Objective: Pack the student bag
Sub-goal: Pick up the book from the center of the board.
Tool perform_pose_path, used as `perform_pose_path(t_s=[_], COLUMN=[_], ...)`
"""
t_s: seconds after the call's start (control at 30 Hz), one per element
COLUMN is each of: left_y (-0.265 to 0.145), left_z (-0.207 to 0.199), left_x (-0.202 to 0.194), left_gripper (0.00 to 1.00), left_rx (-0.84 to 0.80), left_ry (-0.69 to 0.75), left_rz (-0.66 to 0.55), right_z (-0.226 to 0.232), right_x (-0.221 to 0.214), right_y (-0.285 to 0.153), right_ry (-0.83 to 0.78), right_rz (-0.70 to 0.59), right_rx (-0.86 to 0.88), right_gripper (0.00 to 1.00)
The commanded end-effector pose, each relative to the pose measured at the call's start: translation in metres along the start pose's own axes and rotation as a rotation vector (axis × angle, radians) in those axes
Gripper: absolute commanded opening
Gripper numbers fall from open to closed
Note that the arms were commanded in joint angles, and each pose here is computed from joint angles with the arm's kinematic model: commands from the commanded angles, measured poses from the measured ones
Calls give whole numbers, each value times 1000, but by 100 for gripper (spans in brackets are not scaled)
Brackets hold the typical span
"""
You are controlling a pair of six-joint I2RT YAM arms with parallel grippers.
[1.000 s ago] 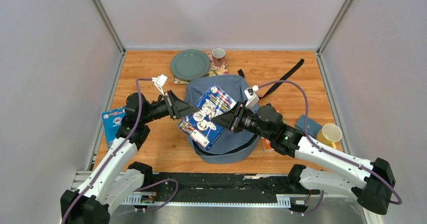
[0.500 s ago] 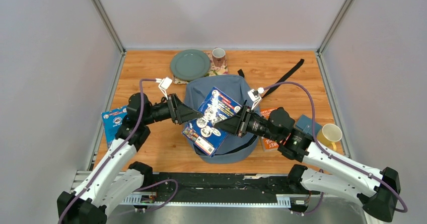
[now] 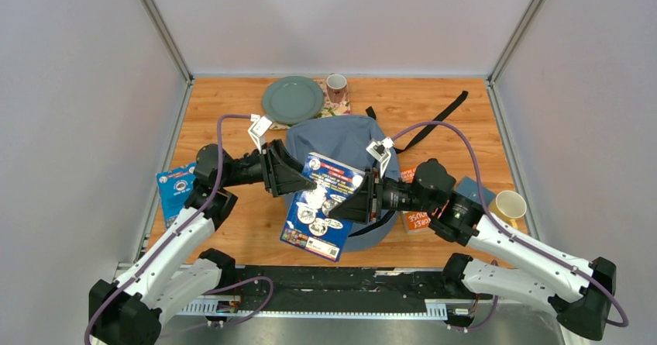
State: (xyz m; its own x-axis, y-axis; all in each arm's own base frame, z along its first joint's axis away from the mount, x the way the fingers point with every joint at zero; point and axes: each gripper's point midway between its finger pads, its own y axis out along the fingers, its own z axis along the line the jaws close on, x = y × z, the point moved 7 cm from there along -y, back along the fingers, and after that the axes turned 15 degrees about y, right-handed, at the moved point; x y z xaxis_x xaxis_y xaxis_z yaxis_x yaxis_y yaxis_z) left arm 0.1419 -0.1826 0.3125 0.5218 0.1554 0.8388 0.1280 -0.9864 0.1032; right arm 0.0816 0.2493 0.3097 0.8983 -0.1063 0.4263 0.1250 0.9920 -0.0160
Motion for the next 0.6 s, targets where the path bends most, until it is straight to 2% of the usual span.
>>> perform_pose_path(t_s=[0.0,0.2,0.27,0.37,0.4,0.47,0.5,0.57], left_y=[0,7,9,11,11,11,11,10], left_z=[-15,-21,-24,-28,-29,-27,-27,-22], left_x=[4,-2,-3,-4,-4,-6,-5,-8], left_gripper=[78,78,73,56,41,26,16,4], left_rx=[-105,-157,-179,-200,-202,-183,-173,-113], left_ry=[65,71,87,104,120,107,126,100], left_rz=[16,56,69,90,89,95,91,107], right_z=[51,48,46,39,36,31,28,23], right_x=[7,7,11,14,15,18,19,24], right_y=[-9,-10,-8,-6,-6,-4,-4,-4], right_ry=[-197,-258,-281,-279,-273,-272,-265,-261], right_rz=[95,151,146,132,127,106,105,69], right_rx=[178,114,83,23,3,-32,-56,-106], right_gripper=[0,0,0,0,0,0,0,0])
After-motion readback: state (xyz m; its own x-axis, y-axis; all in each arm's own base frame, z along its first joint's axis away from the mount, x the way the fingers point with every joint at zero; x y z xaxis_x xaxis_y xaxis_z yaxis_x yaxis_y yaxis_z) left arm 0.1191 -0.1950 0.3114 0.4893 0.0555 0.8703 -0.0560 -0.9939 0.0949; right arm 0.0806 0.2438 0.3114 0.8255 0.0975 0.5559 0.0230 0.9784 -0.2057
